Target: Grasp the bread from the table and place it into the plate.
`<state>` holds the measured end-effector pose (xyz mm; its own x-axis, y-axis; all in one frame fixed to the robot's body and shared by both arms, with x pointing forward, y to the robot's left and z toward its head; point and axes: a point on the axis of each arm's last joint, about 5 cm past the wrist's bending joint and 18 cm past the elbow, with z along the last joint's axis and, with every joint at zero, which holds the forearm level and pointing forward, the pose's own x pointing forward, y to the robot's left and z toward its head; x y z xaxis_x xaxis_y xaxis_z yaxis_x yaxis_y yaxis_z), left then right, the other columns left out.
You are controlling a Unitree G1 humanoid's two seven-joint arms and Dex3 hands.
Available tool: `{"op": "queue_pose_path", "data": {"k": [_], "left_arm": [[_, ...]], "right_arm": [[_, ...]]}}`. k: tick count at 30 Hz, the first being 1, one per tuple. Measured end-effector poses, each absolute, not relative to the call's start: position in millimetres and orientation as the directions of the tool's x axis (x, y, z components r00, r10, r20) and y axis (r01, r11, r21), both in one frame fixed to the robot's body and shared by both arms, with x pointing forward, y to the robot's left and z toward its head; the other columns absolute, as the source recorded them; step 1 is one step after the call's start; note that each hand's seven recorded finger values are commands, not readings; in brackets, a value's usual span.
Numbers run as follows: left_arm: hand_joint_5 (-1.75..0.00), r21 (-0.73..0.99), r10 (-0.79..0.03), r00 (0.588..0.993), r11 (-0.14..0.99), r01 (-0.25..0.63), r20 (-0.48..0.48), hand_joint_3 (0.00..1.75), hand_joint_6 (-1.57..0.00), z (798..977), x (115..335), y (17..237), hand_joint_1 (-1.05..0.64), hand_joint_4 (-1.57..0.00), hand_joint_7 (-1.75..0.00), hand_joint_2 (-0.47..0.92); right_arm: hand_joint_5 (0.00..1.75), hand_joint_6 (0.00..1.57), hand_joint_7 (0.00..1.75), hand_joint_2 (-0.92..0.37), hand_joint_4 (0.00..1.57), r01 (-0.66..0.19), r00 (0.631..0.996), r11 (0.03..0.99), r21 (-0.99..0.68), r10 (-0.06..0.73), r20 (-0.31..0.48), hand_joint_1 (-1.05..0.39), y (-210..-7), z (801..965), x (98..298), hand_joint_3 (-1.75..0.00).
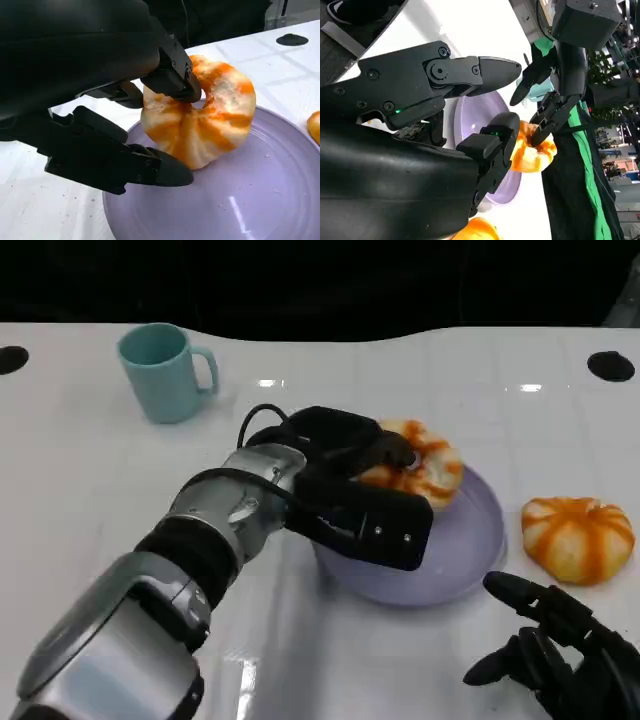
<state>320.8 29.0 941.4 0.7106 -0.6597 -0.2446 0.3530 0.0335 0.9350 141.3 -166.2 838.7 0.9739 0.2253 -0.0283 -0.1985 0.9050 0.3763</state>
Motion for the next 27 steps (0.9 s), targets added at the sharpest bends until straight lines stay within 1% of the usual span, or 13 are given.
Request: {"op": "queue_pose_path", "data": {"k": [4, 5, 9, 13, 14, 15, 16, 17, 18, 22, 23, 26, 27], "left_arm": [[-0.22, 0.937, -0.664, 0.716, 0.067, 0.343, -0.215, 0.40, -0.55, 950.4, 326, 39, -0.74, -0.41, -0.04, 0.92], [-0.36, 0.936, -0.663, 0.718, 0.071, 0.344, -0.213, 0.37, -0.66, 951.7, 326, 40, -0.70, -0.54, -0.07, 0.92], [-0.69, 0.914, -0.691, 0.702, 0.151, 0.377, -0.175, 0.35, -0.81, 957.8, 327, 52, -0.66, -0.54, -0.07, 0.92], [-0.79, 0.909, -0.692, 0.704, 0.176, 0.377, -0.158, 0.34, -0.84, 959.7, 327, 64, -0.65, -0.51, -0.07, 0.92], [-0.95, 0.910, -0.691, 0.706, 0.178, 0.375, -0.156, 0.33, -0.83, 959.5, 327, 65, -0.65, -0.40, -0.20, 0.92], [-1.09, 0.907, -0.691, 0.706, 0.185, 0.379, -0.154, 0.34, -0.65, 959.3, 326, 67, -0.66, -0.28, -0.60, 0.92], [-1.13, 0.899, -0.693, 0.706, 0.203, 0.388, -0.149, 0.34, -0.56, 959.3, 326, 67, -0.66, -0.23, -0.79, 0.92], [-1.18, 0.891, -0.694, 0.705, 0.220, 0.396, -0.142, 0.33, -0.51, 959.5, 326, 68, -0.67, -0.18, -0.94, 0.92], [-1.21, 0.887, -0.694, 0.707, 0.233, 0.398, -0.134, 0.33, -0.49, 959.7, 325, 68, -0.67, -0.16, -0.99, 0.92], [-1.31, 0.882, -0.695, 0.708, 0.250, 0.399, -0.123, 0.28, -0.50, 961.4, 325, 66, -0.66, -0.06, -1.08, 0.92], [-1.28, 0.881, -0.694, 0.709, 0.251, 0.402, -0.126, 0.26, -0.54, 961.1, 325, 65, -0.67, -0.03, -0.99, 0.92], [-1.27, 0.876, -0.694, 0.707, 0.250, 0.413, -0.136, 0.26, -0.57, 960.6, 324, 62, -0.67, -0.01, -0.93, 0.92], [-1.19, 0.875, -0.693, 0.708, 0.250, 0.415, -0.138, 0.23, -0.62, 960.5, 324, 61, -0.66, 0.00, -0.89, 0.92]], "right_arm": [[1.14, 0.89, 0.44, -0.92, 0.71, -0.196, 0.974, 0.905, 0.377, 0.223, -0.028, -0.75, -167, 838.7, 141, -0.34], [1.14, 0.89, 0.44, -0.92, 0.71, -0.196, 0.975, 0.905, 0.377, 0.222, -0.028, -0.75, -167, 838.7, 141, -0.34], [1.15, 0.89, 0.44, -0.92, 0.72, -0.197, 0.974, 0.906, 0.374, 0.223, -0.028, -0.76, -167, 838.8, 142, -0.34], [1.15, 0.89, 0.43, -0.92, 0.72, -0.196, 0.974, 0.907, 0.373, 0.223, -0.033, -0.75, -168, 838.1, 142, -0.34], [1.15, 0.89, 0.43, -0.92, 0.72, -0.196, 0.974, 0.907, 0.373, 0.224, -0.033, -0.75, -168, 837.9, 142, -0.34], [1.15, 0.89, 0.43, -0.92, 0.72, -0.196, 0.974, 0.907, 0.374, 0.224, -0.034, -0.75, -168, 837.7, 142, -0.34], [1.15, 0.89, 0.43, -0.92, 0.72, -0.196, 0.974, 0.906, 0.374, 0.225, -0.036, -0.75, -168, 837.3, 142, -0.34], [1.15, 0.89, 0.43, -0.92, 0.72, -0.196, 0.973, 0.906, 0.375, 0.226, -0.038, -0.75, -168, 836.8, 141, -0.35], [1.15, 0.89, 0.43, -0.92, 0.72, -0.195, 0.973, 0.906, 0.376, 0.226, -0.039, -0.75, -168, 836.6, 141, -0.35], [1.15, 0.90, 0.43, -0.92, 0.72, -0.195, 0.973, 0.906, 0.376, 0.226, -0.039, -0.75, -167, 836.6, 141, -0.34], [1.15, 0.90, 0.43, -0.92, 0.72, -0.195, 0.973, 0.906, 0.376, 0.226, -0.039, -0.75, -167, 836.6, 141, -0.34], [1.15, 0.89, 0.43, -0.92, 0.71, -0.196, 0.973, 0.906, 0.376, 0.226, -0.038, -0.75, -167, 836.6, 141, -0.34], [1.15, 0.89, 0.43, -0.92, 0.71, -0.196, 0.973, 0.906, 0.376, 0.226, -0.038, -0.75, -167, 836.6, 141, -0.34]]}}
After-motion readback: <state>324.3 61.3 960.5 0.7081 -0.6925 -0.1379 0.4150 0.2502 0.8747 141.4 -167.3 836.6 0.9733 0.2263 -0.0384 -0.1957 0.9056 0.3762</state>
